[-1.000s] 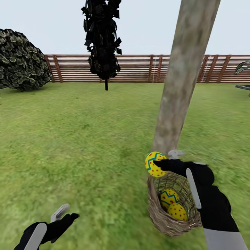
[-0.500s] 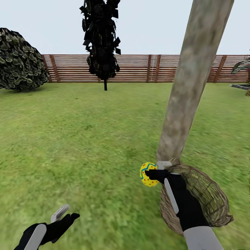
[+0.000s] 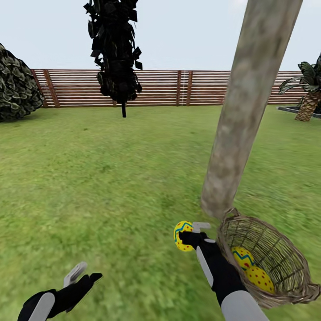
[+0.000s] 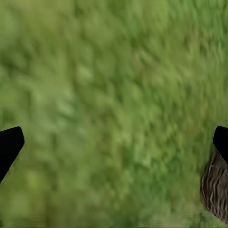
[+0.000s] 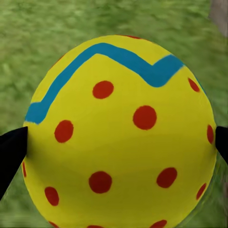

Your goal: Take the three Easter eggs out of the wicker basket on the lawn in the garden, then place them on the lawn next to a single tree (choose any tree) so that all three eggs are next to the same tree and none are left in the basket.

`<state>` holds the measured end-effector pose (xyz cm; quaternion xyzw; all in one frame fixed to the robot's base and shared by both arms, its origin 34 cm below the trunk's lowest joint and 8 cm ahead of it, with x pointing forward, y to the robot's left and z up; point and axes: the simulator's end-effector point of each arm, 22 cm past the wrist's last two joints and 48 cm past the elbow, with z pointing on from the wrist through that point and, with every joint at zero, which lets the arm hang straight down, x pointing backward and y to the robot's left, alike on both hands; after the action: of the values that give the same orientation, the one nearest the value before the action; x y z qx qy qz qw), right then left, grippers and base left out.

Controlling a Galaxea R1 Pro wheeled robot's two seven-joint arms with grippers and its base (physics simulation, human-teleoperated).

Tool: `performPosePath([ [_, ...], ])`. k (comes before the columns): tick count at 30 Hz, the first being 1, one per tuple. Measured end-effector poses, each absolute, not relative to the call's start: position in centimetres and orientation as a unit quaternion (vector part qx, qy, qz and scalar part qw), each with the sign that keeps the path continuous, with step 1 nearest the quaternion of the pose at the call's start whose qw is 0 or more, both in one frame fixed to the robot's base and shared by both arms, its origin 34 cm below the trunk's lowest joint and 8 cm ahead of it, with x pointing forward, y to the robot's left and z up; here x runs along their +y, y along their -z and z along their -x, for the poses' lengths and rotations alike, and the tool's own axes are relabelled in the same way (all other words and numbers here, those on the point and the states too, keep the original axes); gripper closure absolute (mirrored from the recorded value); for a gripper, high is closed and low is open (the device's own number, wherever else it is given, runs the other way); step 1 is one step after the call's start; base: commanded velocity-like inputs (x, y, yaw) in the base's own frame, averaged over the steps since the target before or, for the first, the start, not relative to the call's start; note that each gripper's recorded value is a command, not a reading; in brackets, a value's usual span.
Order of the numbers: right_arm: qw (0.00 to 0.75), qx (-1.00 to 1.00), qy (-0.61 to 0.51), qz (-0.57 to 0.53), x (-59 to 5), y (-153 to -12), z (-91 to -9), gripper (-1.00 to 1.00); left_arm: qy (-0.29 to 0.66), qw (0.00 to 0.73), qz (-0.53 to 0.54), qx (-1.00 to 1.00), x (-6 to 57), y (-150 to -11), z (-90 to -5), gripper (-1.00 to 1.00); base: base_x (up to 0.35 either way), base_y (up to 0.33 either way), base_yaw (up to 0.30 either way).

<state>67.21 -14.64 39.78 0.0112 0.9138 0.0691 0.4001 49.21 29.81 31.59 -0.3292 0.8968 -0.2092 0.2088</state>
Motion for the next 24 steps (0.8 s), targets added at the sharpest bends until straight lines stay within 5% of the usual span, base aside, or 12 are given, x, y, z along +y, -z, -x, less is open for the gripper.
performPosePath([
  [11,0.376,0.926,-0.007,-0.037,-16.8,-36.5,-66.8,1.00,0.210,0.219,0.329,0.894,29.7,-32.1,-49.6,-1.00,0.231,0.255,-0.019],
  [24,0.395,0.912,0.028,-0.111,-19.1,-34.7,-66.3,1.00,0.209,0.217,0.329,0.895,29.8,-31.9,-49.1,-1.00,0.291,0.107,-0.249],
])
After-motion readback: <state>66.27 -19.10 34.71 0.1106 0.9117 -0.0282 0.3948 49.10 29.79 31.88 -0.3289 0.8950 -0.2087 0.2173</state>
